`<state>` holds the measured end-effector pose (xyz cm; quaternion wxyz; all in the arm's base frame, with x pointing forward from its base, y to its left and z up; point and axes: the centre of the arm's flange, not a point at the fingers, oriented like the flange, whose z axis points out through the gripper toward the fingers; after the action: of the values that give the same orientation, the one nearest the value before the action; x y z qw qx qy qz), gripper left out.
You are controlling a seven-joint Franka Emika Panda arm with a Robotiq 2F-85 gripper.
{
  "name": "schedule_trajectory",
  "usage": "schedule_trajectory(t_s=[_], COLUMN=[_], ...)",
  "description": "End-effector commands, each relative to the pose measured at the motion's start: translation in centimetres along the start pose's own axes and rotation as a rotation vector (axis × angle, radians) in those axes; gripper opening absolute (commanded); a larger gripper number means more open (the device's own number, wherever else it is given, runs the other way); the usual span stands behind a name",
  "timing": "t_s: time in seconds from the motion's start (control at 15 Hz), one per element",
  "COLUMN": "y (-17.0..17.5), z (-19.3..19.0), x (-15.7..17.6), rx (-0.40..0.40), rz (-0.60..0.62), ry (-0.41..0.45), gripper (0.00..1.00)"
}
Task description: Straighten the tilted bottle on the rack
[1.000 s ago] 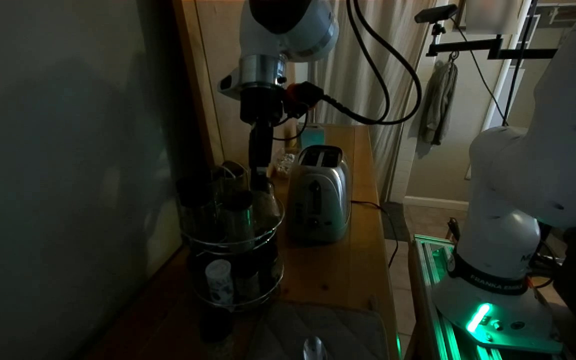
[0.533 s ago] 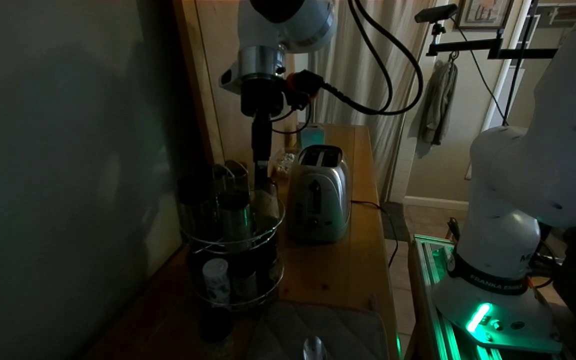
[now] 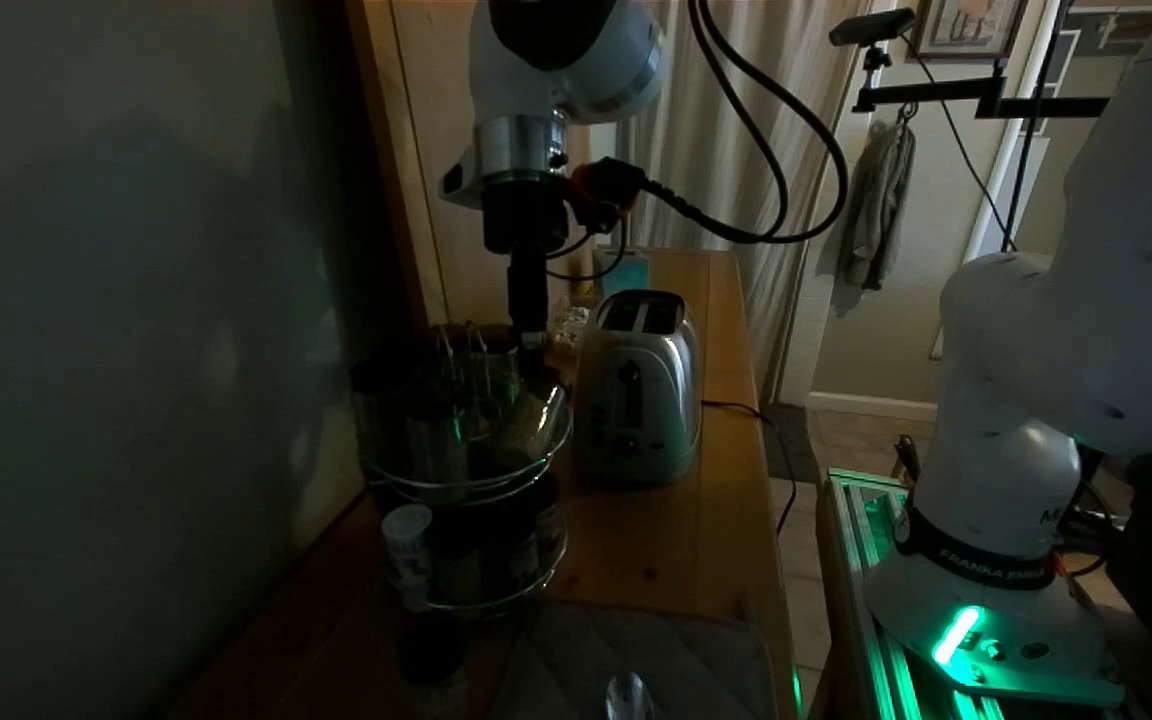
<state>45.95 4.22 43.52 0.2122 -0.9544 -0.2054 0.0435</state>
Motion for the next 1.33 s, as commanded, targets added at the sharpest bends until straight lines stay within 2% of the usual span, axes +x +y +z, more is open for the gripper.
schedule_trajectory(t_s=[0.0, 0.6, 0.87, 1.07, 1.27], y=[0.3, -1.4, -2.4, -2.9, -3.7], z=[1.6, 0.5, 0.1, -0.1, 0.3], x=[0.0, -0.7, -1.2, -1.7, -1.9], rx=[-0.004, 0.017, 0.035, 0.056, 0.076], rz=[0.068, 0.252, 0.324, 0.344, 0.292], ry=[-0.053, -0.052, -0.077, -0.089, -0.076], gripper=[1.0, 1.0, 1.0, 1.0, 1.0])
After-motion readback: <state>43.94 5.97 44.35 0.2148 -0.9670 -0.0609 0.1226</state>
